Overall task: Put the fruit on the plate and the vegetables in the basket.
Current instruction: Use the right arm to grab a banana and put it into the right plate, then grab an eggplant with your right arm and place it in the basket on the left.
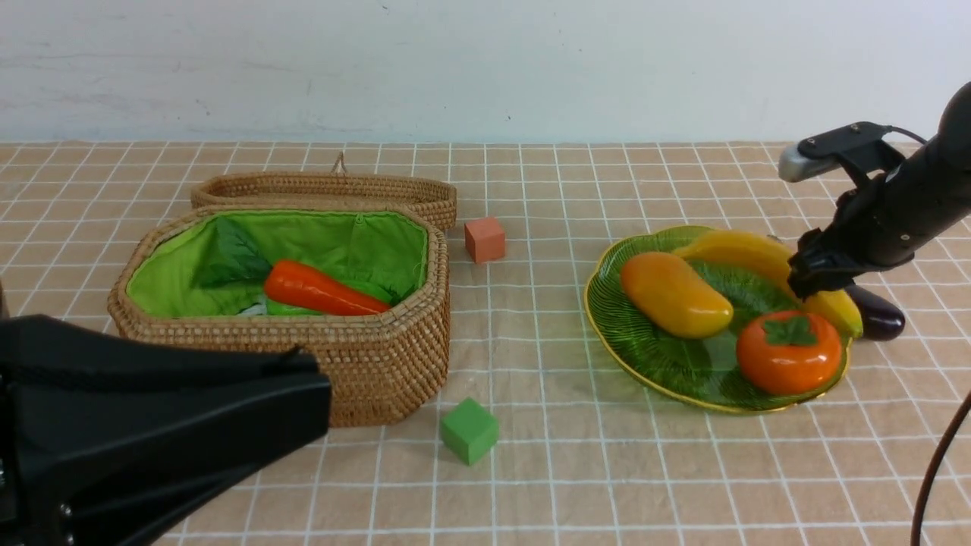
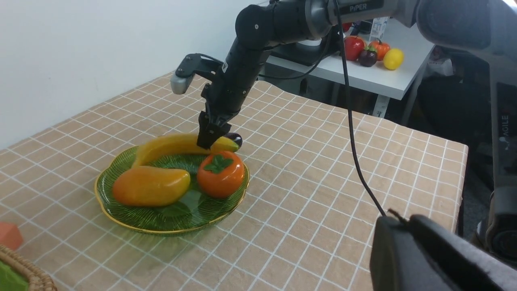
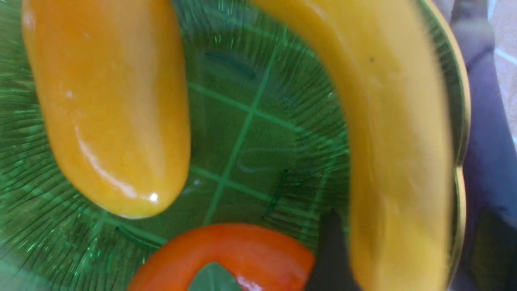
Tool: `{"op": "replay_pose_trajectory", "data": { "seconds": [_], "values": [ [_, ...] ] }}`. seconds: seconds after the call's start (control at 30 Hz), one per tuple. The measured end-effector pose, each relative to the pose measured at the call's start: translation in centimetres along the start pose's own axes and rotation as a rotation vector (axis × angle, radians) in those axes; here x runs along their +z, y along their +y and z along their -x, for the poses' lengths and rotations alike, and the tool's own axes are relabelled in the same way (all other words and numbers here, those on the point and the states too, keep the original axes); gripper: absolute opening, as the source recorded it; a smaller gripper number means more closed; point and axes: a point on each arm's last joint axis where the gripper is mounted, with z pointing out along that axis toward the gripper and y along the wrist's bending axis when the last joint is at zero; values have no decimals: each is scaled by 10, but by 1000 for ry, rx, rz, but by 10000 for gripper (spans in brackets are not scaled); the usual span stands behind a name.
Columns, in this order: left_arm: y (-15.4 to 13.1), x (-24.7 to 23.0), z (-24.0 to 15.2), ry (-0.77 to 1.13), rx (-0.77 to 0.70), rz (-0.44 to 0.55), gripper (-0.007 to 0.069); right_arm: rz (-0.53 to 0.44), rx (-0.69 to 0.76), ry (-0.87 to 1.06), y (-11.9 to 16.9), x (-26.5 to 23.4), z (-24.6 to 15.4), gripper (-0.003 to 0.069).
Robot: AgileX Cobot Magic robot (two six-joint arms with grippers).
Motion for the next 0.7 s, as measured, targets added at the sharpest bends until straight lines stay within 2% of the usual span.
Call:
{"op": "replay_pose_trajectory", "data": {
  "seconds": [0.07, 0.2, 0.37, 0.4, 0.47, 0.57, 0.7],
  "values": [
    [0, 0, 0, 0, 0, 0, 28, -1, -7, 6, 0, -4, 0, 547],
    [0, 0, 0, 0, 0, 0, 29, -19, -25, -10, 1, -20, 3, 577],
    [0, 0, 0, 0, 0, 0, 27, -122, -38, -25, -13, -55, 1, 558],
    [0, 0, 0, 0, 0, 0, 27, -161, -41, -10, -27, -60, -5, 542],
    [0, 0, 0, 0, 1, 0, 27, -175, -37, 14, -43, -59, -14, 531],
    [0, 0, 0, 2, 14, 5, 27, -132, -58, 47, -65, -43, -30, 527],
    [1, 0, 0, 3, 31, 14, 27, -48, -132, 27, -69, -26, -35, 527]
  ]
}}
